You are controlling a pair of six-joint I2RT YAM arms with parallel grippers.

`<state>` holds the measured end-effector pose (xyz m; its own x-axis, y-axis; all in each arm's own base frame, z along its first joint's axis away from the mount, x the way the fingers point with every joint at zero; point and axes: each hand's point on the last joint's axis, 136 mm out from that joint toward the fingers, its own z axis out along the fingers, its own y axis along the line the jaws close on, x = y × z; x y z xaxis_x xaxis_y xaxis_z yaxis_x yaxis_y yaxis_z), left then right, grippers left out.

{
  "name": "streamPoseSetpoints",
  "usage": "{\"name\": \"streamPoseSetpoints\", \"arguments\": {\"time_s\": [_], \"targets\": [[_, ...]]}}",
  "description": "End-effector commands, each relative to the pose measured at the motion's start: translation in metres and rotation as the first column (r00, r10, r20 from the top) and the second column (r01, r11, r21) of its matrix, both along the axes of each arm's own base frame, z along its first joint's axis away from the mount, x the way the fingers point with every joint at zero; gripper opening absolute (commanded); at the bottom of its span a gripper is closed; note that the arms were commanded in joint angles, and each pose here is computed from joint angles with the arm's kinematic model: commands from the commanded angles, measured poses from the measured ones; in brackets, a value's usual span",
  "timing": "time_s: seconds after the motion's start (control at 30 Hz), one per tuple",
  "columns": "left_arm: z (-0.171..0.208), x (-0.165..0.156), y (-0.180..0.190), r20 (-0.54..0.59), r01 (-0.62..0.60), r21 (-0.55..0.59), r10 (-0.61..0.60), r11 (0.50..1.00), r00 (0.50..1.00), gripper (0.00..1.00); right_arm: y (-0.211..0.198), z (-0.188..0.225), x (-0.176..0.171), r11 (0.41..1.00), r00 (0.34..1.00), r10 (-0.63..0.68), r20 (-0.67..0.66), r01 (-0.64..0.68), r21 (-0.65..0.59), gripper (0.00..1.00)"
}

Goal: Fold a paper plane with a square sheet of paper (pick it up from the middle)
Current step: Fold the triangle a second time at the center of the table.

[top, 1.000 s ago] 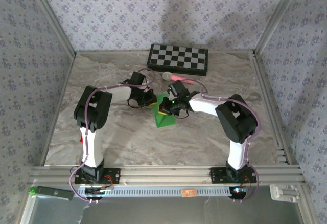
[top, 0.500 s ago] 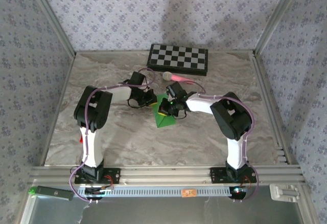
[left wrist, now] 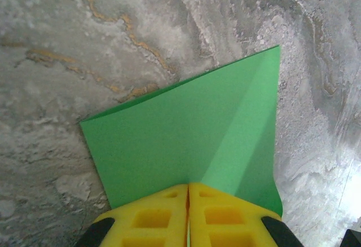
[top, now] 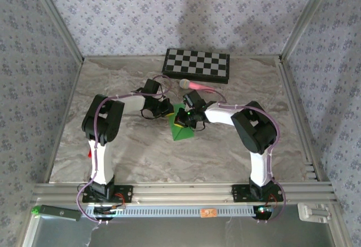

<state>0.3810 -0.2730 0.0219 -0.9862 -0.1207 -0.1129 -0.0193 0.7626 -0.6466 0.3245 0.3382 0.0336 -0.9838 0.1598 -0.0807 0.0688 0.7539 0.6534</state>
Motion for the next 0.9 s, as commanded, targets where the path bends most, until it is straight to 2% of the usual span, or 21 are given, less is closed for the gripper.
{"name": "streamPoseSetpoints", "arguments": {"time_s": [0.0, 0.87], "targets": [[-0.027, -0.017, 0.003, -0.072, 0.016, 0.050, -0.013, 0.999, 0.997, 0.09, 0.005, -0.005, 0.002, 1.000, 1.000, 0.002, -0.005, -0.002, -0.016, 0.00], [-0.031, -0.019, 0.005, -0.080, 0.001, 0.062, 0.004, 0.998, 0.997, 0.08, -0.008, -0.017, 0.004, 0.996, 0.999, -0.050, -0.015, 0.049, -0.071, 0.00]]}}
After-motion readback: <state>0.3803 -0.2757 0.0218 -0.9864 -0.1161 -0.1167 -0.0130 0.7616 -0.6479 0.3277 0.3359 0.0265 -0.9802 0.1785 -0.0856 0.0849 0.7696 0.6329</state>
